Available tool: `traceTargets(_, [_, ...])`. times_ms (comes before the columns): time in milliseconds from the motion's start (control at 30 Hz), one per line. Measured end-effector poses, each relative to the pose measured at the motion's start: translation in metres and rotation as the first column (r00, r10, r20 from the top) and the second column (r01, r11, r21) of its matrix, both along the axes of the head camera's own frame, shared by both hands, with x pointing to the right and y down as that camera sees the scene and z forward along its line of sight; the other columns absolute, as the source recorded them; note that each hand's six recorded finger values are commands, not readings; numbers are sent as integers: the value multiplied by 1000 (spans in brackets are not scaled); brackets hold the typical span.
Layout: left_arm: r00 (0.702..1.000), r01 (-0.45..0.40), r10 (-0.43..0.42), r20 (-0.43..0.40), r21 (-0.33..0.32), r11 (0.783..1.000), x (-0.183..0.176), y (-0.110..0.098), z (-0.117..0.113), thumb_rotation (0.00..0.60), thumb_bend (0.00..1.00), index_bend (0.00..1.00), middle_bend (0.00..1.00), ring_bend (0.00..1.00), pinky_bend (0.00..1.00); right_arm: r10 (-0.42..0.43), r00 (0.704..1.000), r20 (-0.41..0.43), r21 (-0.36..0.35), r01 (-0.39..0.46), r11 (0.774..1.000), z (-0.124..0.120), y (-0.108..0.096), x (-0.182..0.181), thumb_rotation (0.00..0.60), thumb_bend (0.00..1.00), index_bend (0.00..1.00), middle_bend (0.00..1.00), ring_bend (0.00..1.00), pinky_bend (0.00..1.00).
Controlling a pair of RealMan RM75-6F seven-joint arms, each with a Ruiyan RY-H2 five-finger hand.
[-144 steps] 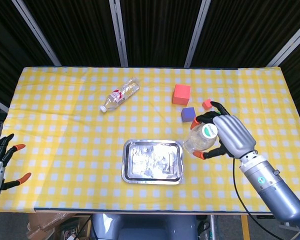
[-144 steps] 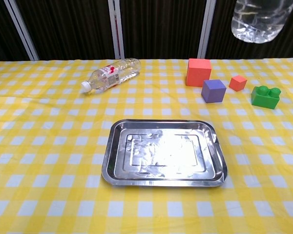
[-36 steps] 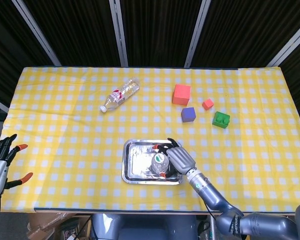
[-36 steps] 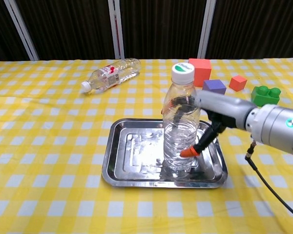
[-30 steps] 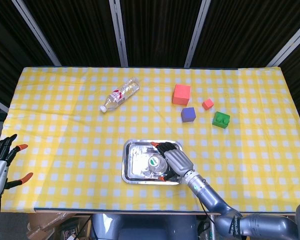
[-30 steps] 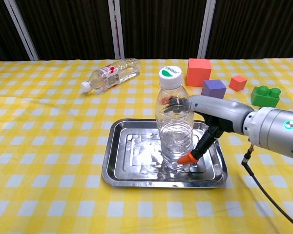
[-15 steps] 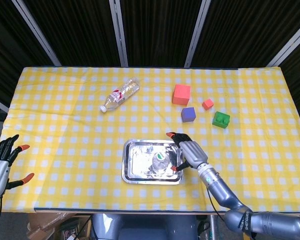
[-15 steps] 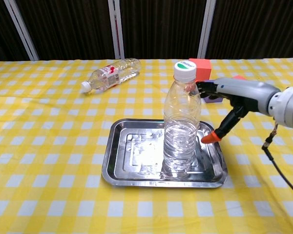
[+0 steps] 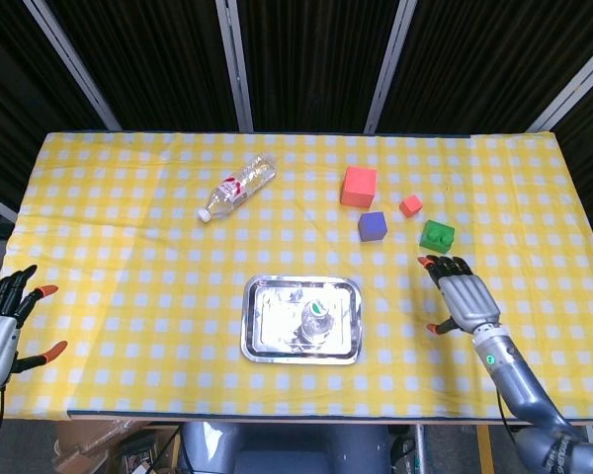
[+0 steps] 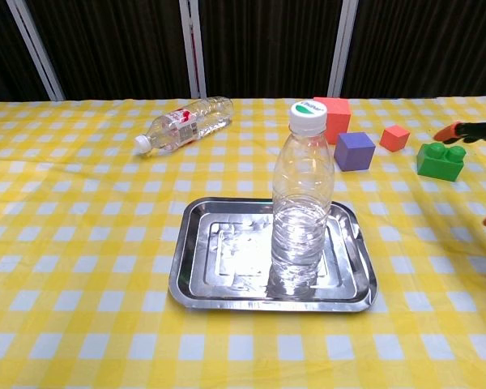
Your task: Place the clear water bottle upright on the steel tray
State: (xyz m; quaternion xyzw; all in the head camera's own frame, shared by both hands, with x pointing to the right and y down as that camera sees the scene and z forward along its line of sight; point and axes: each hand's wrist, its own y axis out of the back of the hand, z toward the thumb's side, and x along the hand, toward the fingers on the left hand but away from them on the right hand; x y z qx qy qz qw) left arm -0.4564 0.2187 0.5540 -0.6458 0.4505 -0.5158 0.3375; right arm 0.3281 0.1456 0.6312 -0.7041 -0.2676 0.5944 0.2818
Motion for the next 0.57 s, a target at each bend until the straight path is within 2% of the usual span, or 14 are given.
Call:
traceTargets(167, [1000,6,-6,4,0,1000,-2,0,0,600,184,225,0,0,0,-32,998,-60,148,41,988,-36,23,22,600,70,0,75,23,0])
traceTargets(233, [1000,1,-1,3,2,1000,-1,1,-1,600,185,225,0,0,0,-34,997,-69,222,48,974,-51,34,30,600,97,0,76,23,0])
traceTargets(333, [1000,-10,10,2,4,1000,1,2,-3,600,185,225,0,0,0,9,997,-71,318,14,948,-70,51,49,600,125,8,76,23,0])
traceTargets(433, [1000,-14,14,4,5,1000,1,2,-4,600,185,225,0,0,0,36,998,-61,378,-10,926,-80,68,66,600,132,19,76,23,0])
traceTargets(567, [1000,-20,20,5,3,1000,1,2,-4,600,185,224,0,0,0,53,996,-74,402,-18,915,-81,80,83,600,134,26,76,24,0])
